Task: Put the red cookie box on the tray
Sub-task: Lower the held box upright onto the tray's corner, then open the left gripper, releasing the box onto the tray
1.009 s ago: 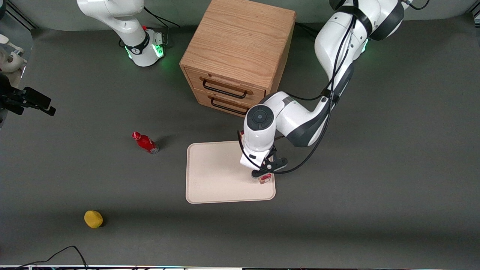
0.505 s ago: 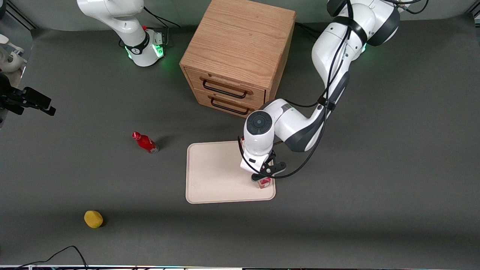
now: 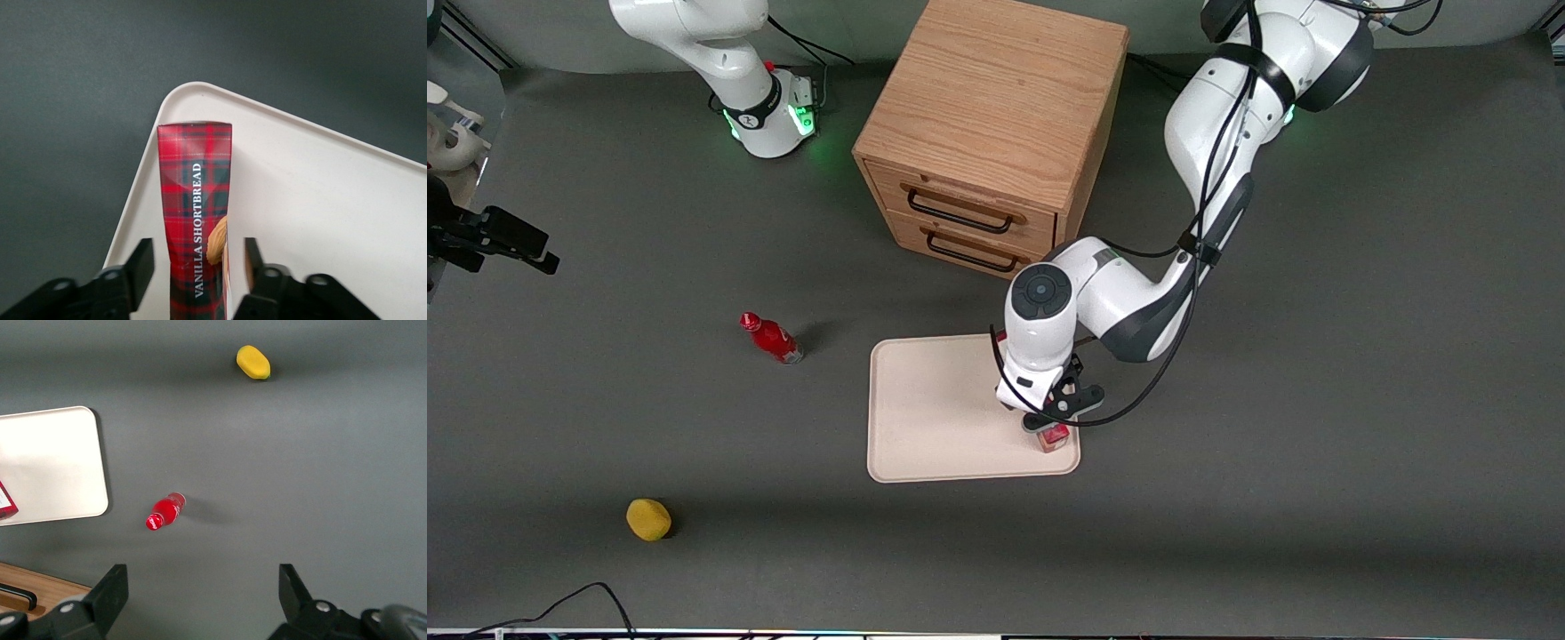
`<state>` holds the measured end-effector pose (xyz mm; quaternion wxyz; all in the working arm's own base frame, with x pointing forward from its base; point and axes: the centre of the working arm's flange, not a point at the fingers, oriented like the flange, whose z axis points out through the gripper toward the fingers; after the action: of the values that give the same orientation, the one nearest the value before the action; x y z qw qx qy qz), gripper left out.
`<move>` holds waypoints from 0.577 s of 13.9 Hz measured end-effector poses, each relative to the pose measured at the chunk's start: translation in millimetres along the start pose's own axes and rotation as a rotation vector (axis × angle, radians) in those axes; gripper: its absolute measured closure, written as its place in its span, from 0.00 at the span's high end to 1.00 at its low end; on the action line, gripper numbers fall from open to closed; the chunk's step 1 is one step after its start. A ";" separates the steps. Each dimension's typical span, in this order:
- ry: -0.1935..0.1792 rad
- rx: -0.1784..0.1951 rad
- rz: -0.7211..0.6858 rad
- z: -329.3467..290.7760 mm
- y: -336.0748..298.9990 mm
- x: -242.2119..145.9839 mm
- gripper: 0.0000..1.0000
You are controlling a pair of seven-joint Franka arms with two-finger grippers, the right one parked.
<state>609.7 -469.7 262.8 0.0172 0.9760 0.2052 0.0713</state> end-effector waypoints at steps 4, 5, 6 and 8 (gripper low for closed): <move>0.004 0.012 -0.013 -12.7 -1.9 7.6 1.00; -0.002 0.037 -0.015 -22.0 -5.4 11.0 1.00; -0.019 0.061 -0.010 -36.1 -10.0 15.7 1.00; -0.085 0.073 0.023 -77.3 -25.4 33.9 1.00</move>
<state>619.1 -432.5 342.1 -0.0107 0.9804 0.1956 0.0226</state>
